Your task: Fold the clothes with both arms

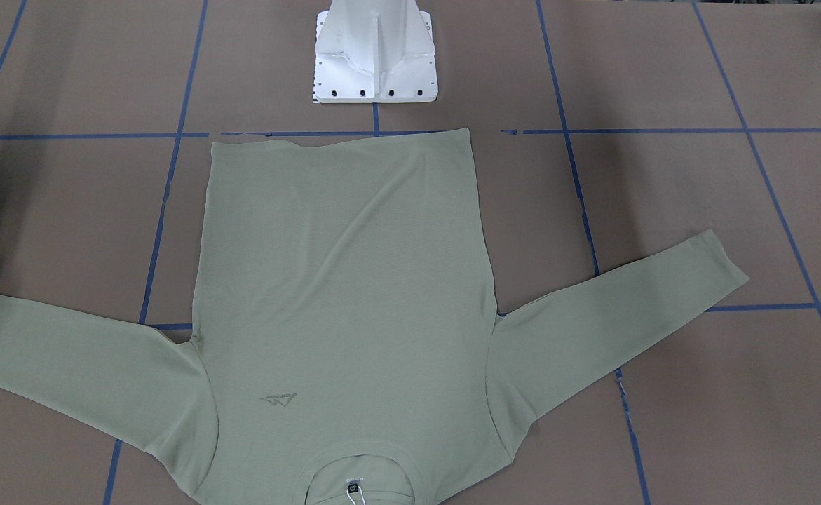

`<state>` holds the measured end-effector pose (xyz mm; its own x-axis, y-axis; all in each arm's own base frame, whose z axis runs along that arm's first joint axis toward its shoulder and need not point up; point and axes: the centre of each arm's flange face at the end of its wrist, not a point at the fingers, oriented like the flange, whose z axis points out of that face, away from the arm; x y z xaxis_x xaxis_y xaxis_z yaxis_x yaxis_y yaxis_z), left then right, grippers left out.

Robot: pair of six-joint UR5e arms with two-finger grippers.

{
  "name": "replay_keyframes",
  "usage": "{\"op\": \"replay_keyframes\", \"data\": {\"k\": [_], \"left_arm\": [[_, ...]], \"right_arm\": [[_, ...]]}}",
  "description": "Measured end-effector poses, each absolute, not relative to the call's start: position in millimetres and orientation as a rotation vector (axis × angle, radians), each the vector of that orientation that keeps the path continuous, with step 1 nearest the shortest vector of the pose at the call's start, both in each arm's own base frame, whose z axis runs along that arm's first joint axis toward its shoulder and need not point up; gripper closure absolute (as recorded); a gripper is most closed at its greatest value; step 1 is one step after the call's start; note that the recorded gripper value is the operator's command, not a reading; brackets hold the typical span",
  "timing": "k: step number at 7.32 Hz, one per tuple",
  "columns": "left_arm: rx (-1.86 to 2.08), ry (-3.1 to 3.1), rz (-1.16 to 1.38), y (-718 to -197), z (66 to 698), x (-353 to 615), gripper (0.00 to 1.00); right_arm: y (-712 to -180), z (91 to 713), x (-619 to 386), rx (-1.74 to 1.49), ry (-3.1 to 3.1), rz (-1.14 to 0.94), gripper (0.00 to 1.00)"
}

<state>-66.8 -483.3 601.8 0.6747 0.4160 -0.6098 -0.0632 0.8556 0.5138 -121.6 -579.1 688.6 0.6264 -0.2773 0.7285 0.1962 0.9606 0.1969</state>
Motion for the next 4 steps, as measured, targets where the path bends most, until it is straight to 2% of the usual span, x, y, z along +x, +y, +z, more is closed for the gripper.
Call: {"op": "replay_keyframes", "data": {"k": [2, 4], "left_arm": [[0.483, 0.79, 0.281, -483.3, 601.9, -66.8, 0.0], [0.482, 0.791, 0.281, -483.3, 602.1, -66.8, 0.0]], "right_arm": [[-607.3, 624.2, -124.5, 0.114, -0.89, -0.271, 1.0], [-647.2, 513.2, -141.3, 0.108, -0.89, -0.274, 1.0]]}}
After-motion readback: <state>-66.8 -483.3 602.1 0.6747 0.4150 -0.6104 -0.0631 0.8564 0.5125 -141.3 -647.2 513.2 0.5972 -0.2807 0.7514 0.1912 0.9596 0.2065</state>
